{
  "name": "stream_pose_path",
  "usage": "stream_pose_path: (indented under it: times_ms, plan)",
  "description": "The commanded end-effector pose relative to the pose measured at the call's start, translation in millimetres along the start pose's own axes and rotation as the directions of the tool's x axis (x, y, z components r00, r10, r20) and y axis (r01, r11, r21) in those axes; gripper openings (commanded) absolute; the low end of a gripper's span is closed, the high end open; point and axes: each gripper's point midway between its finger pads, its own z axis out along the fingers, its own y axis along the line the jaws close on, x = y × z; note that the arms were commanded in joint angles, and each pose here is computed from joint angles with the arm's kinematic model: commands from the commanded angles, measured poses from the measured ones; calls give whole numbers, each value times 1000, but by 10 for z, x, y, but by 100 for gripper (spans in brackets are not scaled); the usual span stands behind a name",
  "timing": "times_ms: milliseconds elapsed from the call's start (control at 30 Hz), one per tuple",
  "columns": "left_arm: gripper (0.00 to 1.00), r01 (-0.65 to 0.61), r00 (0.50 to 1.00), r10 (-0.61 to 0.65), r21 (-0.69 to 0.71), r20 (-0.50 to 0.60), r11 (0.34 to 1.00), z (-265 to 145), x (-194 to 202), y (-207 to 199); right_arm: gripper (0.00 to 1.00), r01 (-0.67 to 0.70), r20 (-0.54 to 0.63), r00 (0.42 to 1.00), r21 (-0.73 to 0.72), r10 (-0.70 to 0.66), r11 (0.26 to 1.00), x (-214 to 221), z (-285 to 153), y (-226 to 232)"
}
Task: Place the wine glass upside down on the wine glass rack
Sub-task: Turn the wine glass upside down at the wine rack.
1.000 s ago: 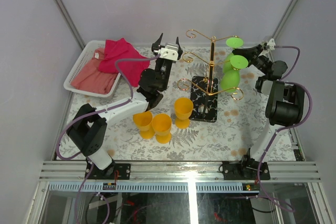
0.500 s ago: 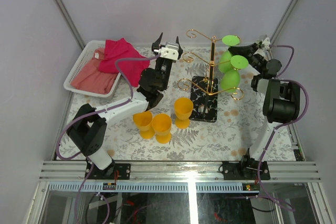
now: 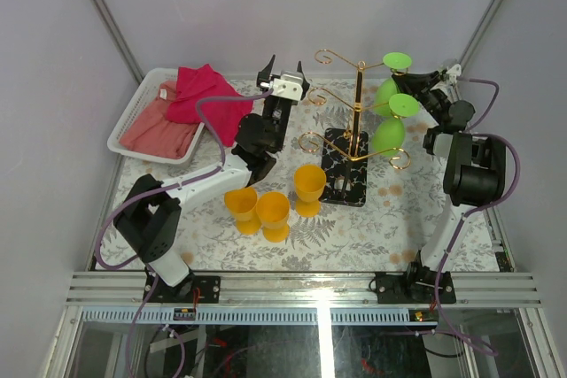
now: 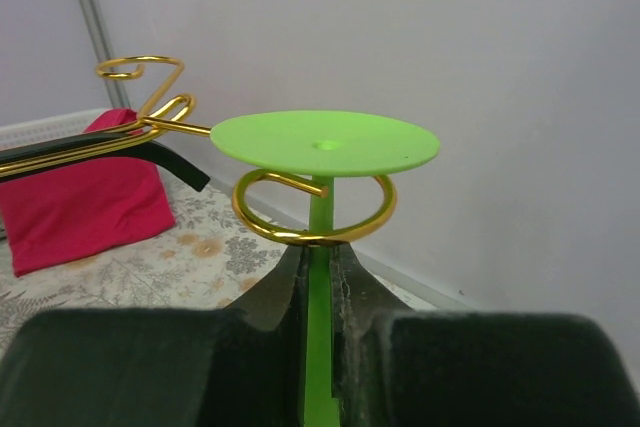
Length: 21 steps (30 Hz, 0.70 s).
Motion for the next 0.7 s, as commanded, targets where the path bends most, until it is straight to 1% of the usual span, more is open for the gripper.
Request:
stream_pose_path:
  times_ms: [0,167,267,467,667]
  plan:
    - [58,6,1000,-5,-35,23,999,67,-108,65,0,152,103,983,19,-153,988,-310,21,-11]
    - [58,6,1000,-5,-38,21,999,60,-95,70,0,167,94,981,20,-168,986,-309,-10,14]
    - [58,-17,1000,18,-39,21,999,55,-98,81,0,168,90,981,33,-171,985,-305,-47,8]
    - [58,-18,1000,18,-42,20,999,35,-92,97,0,176,83,980,67,-181,982,-332,-155,-33]
    - [58,-11,1000,13,-45,23,999,30,-93,102,0,181,75,980,55,-185,982,-354,-200,15]
